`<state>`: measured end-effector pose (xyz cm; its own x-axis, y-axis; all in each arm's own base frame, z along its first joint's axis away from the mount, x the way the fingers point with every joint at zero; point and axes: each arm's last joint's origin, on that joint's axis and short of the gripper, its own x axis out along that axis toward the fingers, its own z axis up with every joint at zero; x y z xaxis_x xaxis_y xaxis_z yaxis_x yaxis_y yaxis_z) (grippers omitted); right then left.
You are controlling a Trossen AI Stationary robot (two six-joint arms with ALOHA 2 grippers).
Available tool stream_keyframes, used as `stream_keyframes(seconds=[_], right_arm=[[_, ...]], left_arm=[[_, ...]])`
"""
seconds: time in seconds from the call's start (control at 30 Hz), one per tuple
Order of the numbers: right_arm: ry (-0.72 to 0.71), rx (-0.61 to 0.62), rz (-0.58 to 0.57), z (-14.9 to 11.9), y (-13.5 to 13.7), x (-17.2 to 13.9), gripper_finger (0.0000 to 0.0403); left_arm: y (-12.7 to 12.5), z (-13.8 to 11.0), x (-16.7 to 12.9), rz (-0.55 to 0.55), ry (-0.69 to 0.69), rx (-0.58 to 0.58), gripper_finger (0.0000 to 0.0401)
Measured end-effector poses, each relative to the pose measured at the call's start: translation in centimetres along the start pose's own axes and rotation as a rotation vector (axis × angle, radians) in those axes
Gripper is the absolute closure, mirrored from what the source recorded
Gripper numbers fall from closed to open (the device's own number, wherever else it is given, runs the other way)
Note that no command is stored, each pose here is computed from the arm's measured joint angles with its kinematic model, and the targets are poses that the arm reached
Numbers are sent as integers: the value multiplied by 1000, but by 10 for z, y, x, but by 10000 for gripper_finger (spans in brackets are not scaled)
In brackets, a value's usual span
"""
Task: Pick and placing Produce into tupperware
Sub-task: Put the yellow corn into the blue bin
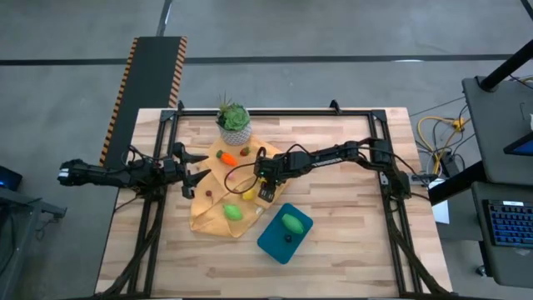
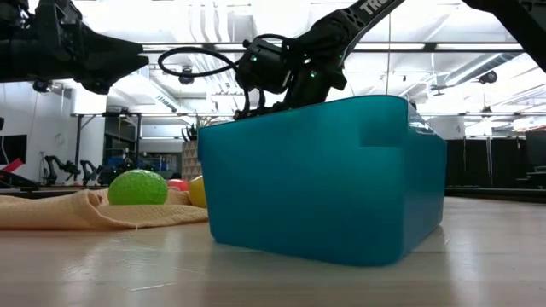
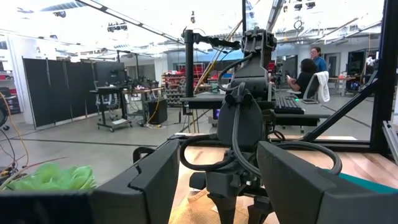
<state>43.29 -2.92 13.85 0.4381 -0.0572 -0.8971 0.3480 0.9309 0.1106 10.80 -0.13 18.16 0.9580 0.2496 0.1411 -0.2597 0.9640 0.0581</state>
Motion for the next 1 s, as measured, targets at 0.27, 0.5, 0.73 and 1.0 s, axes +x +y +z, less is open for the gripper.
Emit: stream_keyframes(seconds=[0.27,0.5,0.73,1.0], right_arm=[[3,-25,2,-1,1,0,313],[6,-60,6,-1,1,0,377],[6,-79,9,-1,1,-1,391],[2,-88,20,6,4,-16,393]], left_arm=[[0,0,0,0,0,0,199],[0,0,0,0,0,0,199],[0,0,0,0,0,0,199],[0,0,0,0,0,0,199]])
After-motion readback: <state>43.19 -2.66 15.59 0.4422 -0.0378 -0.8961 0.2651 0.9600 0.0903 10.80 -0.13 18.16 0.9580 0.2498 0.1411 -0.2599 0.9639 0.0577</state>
